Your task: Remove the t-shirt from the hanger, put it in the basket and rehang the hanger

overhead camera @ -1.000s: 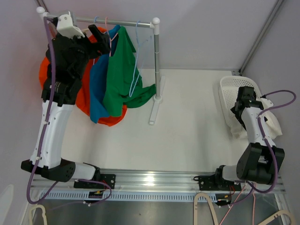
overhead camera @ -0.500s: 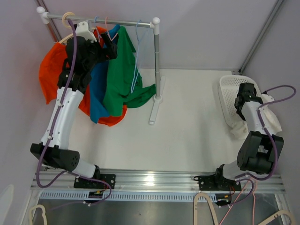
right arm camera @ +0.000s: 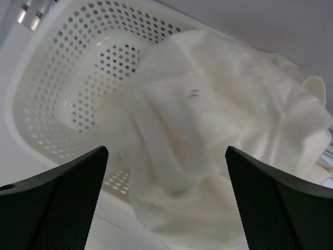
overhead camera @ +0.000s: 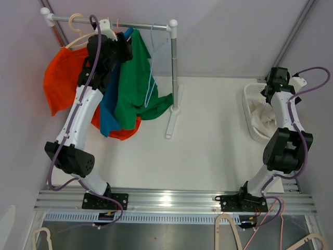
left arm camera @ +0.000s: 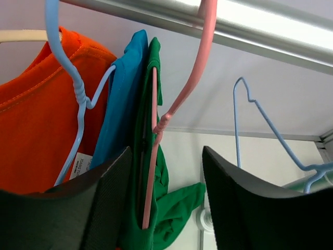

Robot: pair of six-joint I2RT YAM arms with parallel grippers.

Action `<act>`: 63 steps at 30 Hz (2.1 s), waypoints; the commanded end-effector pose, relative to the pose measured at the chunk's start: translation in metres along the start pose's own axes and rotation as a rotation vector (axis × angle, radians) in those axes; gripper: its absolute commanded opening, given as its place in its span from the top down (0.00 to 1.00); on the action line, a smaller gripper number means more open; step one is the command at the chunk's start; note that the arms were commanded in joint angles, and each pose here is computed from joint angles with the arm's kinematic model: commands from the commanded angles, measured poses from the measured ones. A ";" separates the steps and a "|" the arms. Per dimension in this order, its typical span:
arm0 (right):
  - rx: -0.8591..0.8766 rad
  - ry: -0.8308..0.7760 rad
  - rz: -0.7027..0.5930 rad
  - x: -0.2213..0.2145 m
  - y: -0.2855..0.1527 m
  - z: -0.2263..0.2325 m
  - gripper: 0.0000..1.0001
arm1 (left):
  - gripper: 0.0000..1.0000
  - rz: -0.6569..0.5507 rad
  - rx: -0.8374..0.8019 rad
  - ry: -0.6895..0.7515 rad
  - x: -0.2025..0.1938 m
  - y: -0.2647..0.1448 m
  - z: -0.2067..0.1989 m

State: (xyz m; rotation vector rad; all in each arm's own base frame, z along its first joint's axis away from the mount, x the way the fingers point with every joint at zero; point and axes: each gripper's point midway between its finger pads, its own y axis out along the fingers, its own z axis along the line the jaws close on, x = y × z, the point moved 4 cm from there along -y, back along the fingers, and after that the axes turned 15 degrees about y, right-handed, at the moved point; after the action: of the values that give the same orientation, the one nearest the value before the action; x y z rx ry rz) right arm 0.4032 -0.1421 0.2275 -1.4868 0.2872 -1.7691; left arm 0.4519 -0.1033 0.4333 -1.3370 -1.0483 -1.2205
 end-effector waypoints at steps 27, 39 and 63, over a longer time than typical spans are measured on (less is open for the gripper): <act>1.304 -0.493 0.313 -0.064 -0.263 0.032 0.01 | 0.99 -0.354 0.444 0.011 0.101 -0.082 0.009; 2.070 -0.733 0.585 -0.201 -0.474 -0.017 0.01 | 0.99 -0.292 0.562 -0.067 0.079 -0.140 0.012; 2.287 -0.859 0.627 -0.316 -0.570 -0.017 1.00 | 0.99 -0.230 0.460 -0.084 0.053 -0.167 -0.003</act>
State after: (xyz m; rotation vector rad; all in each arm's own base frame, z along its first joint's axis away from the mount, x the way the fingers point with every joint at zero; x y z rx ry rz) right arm 0.1719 0.4550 0.3260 -0.1141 -1.1489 -0.0329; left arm 0.2902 -0.0845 0.4775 -0.9374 -1.3693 -0.9758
